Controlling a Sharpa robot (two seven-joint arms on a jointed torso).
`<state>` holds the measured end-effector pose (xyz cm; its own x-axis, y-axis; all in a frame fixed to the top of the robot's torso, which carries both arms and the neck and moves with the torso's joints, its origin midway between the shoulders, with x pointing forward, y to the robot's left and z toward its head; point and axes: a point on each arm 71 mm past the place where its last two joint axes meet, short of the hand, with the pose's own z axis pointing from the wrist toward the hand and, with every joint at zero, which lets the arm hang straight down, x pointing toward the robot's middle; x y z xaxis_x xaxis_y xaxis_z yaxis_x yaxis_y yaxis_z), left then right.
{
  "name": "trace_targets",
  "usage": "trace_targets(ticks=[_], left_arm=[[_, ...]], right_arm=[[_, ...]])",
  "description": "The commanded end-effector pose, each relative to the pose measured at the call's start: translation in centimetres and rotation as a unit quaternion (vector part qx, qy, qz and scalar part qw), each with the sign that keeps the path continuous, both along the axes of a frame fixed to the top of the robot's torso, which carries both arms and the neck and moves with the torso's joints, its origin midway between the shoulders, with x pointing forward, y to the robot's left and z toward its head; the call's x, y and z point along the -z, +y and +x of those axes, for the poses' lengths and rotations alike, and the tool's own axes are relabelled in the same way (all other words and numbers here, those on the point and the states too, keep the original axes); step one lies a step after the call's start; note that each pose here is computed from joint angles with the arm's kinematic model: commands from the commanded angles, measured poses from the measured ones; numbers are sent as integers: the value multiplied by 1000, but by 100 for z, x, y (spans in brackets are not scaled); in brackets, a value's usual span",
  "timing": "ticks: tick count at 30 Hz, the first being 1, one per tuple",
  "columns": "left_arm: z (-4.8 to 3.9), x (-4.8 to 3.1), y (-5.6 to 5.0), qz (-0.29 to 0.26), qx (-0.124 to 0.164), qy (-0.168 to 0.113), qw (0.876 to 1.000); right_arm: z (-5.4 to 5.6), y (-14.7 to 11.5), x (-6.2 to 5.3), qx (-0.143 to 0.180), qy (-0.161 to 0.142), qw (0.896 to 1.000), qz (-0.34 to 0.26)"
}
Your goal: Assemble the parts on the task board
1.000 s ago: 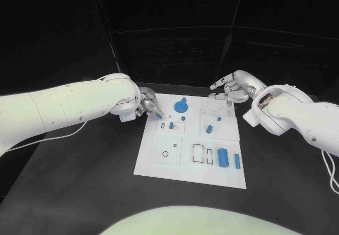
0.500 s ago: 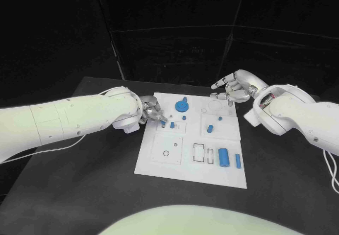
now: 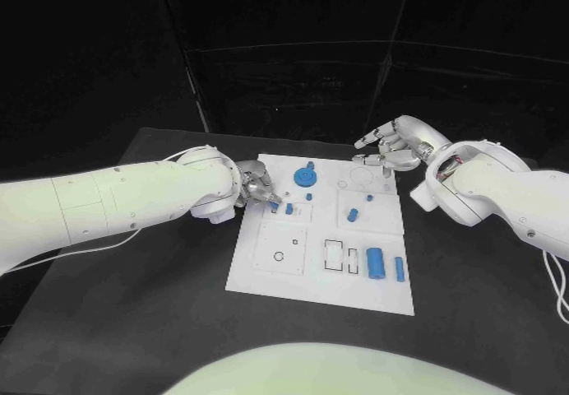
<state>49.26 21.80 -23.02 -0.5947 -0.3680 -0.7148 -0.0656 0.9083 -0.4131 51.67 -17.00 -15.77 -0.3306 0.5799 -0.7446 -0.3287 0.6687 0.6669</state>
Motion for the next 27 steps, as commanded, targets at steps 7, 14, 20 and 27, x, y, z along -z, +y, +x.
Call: trace_targets(ticks=[7,14,20,27], left_arm=[[-36,41,21,21,13,20,999],[-29,45,59,25,6,22,999],[-40,49,54,29,9,26,999],[-46,58,37,33,15,33,999]], right_arm=[[5,1,-13,0,-3,1000,2],[9,-1,-10,0,-2,1000,2],[10,-2,-9,0,-2,1000,2],[11,2,-7,0,-2,1000,2]])
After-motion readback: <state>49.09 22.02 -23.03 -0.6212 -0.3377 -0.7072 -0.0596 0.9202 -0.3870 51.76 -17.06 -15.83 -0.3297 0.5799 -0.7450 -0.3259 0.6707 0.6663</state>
